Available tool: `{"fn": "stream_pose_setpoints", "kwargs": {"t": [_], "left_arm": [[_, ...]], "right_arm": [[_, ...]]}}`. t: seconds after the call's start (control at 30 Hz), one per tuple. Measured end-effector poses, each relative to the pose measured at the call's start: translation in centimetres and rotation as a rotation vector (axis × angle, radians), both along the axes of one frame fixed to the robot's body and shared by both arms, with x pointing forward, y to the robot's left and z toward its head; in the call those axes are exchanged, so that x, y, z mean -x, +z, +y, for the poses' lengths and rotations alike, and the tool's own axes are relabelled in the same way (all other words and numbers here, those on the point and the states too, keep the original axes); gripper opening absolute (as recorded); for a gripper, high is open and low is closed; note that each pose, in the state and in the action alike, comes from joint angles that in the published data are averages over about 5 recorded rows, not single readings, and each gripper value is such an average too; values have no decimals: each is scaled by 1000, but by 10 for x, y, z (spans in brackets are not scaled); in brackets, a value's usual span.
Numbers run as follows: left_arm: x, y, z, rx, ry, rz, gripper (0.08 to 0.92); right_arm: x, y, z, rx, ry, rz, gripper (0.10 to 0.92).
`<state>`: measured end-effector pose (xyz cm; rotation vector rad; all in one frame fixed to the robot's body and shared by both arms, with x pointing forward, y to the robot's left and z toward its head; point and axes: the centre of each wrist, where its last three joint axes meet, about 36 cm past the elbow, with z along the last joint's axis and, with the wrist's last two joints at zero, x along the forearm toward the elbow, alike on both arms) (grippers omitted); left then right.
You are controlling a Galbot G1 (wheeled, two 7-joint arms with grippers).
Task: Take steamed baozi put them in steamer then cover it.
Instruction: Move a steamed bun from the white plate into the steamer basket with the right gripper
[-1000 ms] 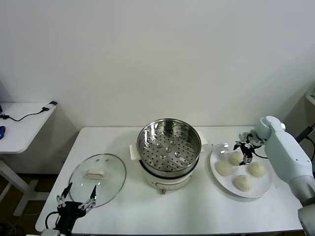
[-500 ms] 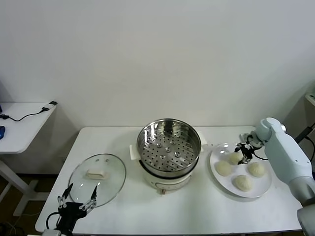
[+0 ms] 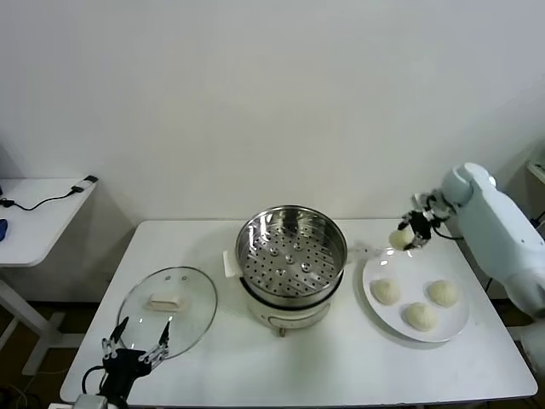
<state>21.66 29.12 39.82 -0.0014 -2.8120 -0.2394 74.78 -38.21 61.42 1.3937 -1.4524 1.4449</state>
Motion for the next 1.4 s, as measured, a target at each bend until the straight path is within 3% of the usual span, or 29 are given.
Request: {"fn": "stream_pose_setpoints", "kwargs": {"t": [0.3,0.7,1.4], "left_arm": [[0,2,-2,5,4,1,823],[2,1,-3,12,22,0,823],[1,-3,-3,21,29,2,823]], "right_arm": [[-33,65,115,-34,382,-60,602],[-36,64,227,43,843,-79,611],[-27,5,280,105,1021,-15,614]]}}
